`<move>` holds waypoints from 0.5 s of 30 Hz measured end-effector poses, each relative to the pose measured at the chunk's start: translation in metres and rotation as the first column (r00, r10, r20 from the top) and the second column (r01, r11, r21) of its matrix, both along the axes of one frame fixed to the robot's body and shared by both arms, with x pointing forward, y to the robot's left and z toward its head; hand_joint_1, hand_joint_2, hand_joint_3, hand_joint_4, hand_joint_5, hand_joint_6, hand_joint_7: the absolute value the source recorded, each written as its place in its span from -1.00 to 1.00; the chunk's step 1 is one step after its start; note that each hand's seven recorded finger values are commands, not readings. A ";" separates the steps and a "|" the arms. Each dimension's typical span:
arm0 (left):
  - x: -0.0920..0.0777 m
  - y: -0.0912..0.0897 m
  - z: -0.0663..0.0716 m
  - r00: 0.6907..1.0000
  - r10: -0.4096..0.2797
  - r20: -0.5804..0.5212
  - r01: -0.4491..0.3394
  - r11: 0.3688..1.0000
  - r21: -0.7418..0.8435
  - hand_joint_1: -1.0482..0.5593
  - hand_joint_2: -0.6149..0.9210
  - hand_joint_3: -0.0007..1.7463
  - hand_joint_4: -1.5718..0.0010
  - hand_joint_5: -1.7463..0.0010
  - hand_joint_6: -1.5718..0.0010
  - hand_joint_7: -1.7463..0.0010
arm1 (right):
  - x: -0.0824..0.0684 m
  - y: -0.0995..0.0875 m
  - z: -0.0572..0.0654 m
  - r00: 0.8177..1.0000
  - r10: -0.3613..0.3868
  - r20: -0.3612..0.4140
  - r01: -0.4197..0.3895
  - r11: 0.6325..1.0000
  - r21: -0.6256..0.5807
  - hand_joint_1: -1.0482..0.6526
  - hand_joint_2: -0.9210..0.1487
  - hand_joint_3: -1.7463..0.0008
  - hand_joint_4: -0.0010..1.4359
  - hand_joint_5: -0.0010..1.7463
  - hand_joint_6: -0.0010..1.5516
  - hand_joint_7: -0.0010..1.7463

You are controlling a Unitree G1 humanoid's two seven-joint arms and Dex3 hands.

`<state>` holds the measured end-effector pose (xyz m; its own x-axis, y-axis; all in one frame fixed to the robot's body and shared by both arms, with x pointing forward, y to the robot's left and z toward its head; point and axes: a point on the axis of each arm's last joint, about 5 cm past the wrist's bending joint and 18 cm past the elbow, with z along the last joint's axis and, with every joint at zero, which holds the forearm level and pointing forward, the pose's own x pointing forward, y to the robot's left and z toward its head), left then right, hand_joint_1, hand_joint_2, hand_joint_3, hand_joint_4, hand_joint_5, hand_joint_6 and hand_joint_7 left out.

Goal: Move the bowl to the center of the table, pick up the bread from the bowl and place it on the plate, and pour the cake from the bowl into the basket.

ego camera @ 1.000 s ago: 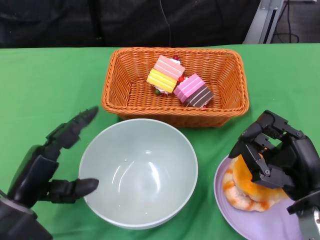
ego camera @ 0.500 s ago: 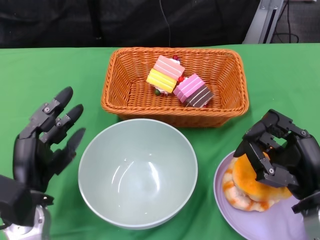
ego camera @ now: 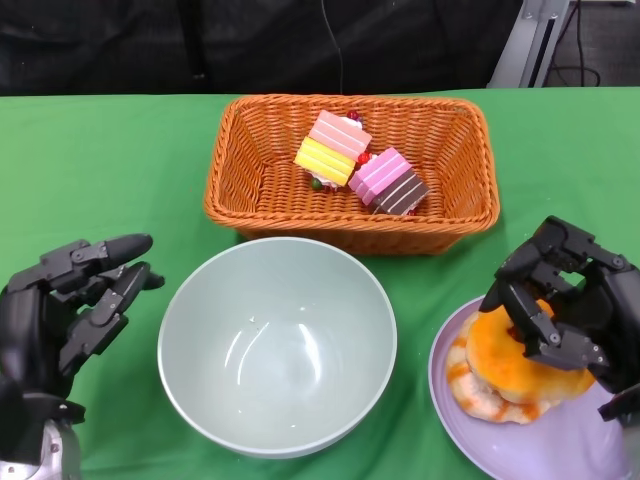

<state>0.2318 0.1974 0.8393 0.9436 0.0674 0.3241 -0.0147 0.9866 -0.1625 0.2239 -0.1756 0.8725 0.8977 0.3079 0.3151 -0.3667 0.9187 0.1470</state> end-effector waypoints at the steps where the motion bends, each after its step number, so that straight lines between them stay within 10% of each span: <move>1: 0.000 0.000 0.000 1.000 -0.005 0.001 0.005 1.000 0.002 0.13 1.00 -0.75 -0.02 -0.31 -0.51 0.71 | 0.000 -0.001 0.000 1.000 -0.004 0.002 0.004 1.000 -0.001 0.02 -0.48 0.01 0.02 0.82 -0.21 0.51; 15: 0.004 -0.002 0.002 0.997 -0.072 0.011 0.072 0.997 0.032 0.13 1.00 -0.63 0.01 -0.46 -0.23 0.16 | 0.000 -0.005 -0.001 1.000 -0.016 0.003 0.016 1.000 -0.003 0.03 -0.58 0.12 0.00 0.80 -0.17 0.44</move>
